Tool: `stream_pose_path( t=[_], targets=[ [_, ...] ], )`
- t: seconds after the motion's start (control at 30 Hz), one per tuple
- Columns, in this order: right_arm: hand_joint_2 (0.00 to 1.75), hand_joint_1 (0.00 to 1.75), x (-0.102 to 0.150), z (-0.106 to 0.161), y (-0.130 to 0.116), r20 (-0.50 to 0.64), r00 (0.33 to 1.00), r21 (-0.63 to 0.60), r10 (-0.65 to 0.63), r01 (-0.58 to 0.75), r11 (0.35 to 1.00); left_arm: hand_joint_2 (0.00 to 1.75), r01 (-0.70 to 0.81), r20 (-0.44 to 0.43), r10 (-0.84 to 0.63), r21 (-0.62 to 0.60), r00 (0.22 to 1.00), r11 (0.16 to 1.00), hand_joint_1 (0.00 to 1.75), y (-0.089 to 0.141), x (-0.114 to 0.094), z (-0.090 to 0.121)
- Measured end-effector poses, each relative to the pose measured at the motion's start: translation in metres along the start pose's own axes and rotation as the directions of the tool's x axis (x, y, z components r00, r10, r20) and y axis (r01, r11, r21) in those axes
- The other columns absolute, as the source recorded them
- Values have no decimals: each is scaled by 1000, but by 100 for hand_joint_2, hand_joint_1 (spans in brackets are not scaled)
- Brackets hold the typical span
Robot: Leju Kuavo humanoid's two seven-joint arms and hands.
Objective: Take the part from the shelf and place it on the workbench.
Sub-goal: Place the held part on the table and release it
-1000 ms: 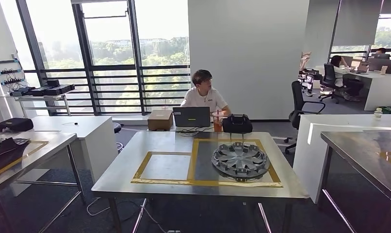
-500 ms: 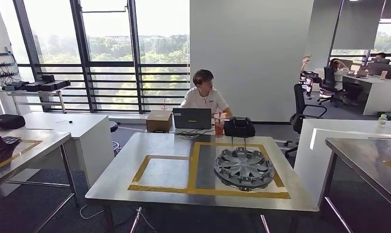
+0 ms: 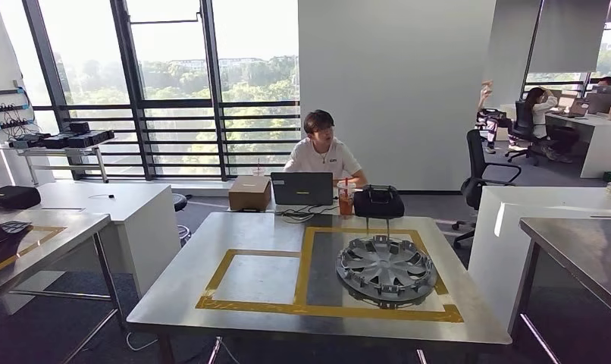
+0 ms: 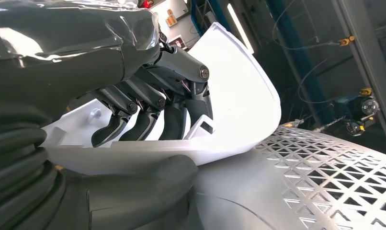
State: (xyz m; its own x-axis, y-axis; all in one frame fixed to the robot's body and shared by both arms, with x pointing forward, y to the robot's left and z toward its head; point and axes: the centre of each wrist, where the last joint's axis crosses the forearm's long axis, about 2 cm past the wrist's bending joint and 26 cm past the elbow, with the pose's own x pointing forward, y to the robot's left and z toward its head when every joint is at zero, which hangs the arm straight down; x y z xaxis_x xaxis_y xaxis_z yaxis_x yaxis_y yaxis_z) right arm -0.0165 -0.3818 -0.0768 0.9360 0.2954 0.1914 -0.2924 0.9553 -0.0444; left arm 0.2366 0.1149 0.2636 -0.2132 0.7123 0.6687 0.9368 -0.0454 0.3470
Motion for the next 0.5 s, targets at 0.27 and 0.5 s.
stream_pose_path(
  t=[0.27, 0.5],
  targets=[
    [0, 0, -1, -1, 0, 0, 1000, -2, 5, -5, 1000, 175, 5, 0, -5, 5, 1000, 1000, 161, -1, 1, 4],
    [0, 0, 0, -2, 0, 10, 1000, 7, 5, -5, 1000, 175, 17, 12, -17, 4, 1000, 1000, 161, -1, 4, 3]
  ],
)
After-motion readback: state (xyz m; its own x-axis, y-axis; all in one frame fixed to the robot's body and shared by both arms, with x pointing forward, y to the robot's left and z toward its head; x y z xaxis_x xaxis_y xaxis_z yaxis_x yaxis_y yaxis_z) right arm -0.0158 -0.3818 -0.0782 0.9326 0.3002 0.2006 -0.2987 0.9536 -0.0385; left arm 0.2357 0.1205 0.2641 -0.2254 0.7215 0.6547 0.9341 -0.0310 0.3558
